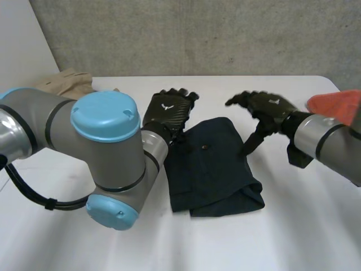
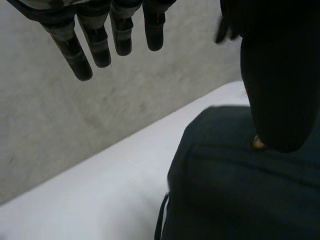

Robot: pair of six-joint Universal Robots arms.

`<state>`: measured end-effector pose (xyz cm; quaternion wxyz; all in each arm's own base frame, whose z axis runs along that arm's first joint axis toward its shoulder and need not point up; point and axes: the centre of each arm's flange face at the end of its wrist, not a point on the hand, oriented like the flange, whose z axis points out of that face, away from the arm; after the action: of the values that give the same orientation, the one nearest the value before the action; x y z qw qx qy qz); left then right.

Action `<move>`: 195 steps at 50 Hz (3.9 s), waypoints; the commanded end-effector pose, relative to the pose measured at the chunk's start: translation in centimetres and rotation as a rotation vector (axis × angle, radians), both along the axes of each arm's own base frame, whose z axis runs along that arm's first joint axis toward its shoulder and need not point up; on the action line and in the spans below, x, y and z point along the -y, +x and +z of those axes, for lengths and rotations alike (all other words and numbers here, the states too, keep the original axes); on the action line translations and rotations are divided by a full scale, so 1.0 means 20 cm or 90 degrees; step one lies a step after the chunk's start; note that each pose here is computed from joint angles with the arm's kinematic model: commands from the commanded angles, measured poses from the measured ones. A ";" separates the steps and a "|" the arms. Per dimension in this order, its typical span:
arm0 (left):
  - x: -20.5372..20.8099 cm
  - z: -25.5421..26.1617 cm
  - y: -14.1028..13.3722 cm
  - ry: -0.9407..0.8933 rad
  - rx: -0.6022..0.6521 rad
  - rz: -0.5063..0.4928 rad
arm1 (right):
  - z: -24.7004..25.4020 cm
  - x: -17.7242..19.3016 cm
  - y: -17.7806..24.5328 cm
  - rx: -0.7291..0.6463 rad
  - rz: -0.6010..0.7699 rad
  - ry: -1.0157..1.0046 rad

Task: Fold the laundry.

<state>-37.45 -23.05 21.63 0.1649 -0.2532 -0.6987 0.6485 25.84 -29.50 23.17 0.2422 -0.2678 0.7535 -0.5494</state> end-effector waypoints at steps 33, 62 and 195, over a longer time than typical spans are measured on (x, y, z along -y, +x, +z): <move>-0.04 -0.36 -0.09 0.070 0.085 -0.048 | -0.37 0.07 0.02 -0.382 0.022 -0.086; -0.09 -0.06 -0.10 -0.012 0.074 -0.060 | -0.10 -0.06 0.07 -0.194 -0.005 -0.079; -0.11 0.25 0.21 0.056 -0.035 -0.148 | -0.61 -0.12 0.13 -0.192 0.034 -0.299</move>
<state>-33.30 -20.95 26.71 0.2685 -0.3061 -0.6858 0.6032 28.23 -25.81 10.71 0.0786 -0.4209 0.6324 -0.6456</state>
